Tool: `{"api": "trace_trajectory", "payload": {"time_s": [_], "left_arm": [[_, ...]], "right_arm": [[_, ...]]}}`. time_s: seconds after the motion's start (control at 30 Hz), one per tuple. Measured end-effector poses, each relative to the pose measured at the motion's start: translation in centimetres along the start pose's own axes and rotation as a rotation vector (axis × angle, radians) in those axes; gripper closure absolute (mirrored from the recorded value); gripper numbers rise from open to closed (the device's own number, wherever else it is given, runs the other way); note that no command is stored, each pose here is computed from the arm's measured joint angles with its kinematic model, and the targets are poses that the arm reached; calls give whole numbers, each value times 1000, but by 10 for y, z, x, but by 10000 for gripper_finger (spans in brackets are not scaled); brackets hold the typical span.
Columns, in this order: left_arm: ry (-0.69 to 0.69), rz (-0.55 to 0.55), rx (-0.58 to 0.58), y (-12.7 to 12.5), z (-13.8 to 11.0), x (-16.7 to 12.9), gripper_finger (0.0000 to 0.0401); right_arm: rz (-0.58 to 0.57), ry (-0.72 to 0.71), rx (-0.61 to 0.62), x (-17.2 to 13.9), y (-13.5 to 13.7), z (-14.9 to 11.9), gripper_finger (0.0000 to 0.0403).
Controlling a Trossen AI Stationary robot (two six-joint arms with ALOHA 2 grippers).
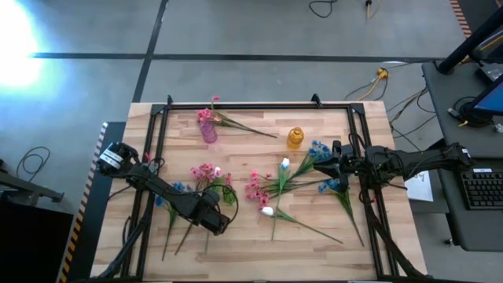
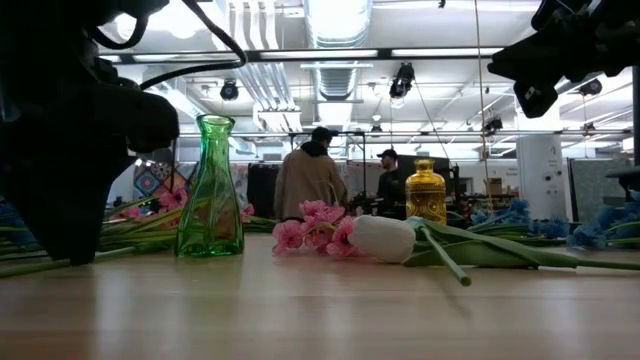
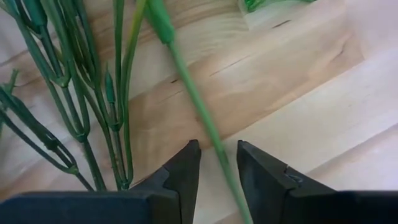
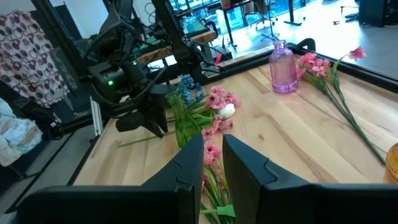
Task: Sort flowers into vase by color
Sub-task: Put the left white flower into the green vase
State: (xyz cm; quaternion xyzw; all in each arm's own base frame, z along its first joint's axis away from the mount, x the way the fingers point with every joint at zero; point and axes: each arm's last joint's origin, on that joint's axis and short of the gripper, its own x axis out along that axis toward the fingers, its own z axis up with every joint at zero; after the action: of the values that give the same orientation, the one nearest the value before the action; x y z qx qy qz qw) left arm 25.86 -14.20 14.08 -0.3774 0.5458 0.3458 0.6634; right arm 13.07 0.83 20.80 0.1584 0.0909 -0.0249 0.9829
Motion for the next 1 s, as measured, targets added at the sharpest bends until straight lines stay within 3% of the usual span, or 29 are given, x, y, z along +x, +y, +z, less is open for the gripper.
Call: {"api": "trace_trajectory", "payload": {"time_s": [0.4,1.0], "left_arm": [[-3,20,-25,6,0,4,396],[2,11,40,-1,0,-13,401]], "right_arm": [[0,0,0,0,0,0,351],[0,0,-1,0,0,0,351]]}}
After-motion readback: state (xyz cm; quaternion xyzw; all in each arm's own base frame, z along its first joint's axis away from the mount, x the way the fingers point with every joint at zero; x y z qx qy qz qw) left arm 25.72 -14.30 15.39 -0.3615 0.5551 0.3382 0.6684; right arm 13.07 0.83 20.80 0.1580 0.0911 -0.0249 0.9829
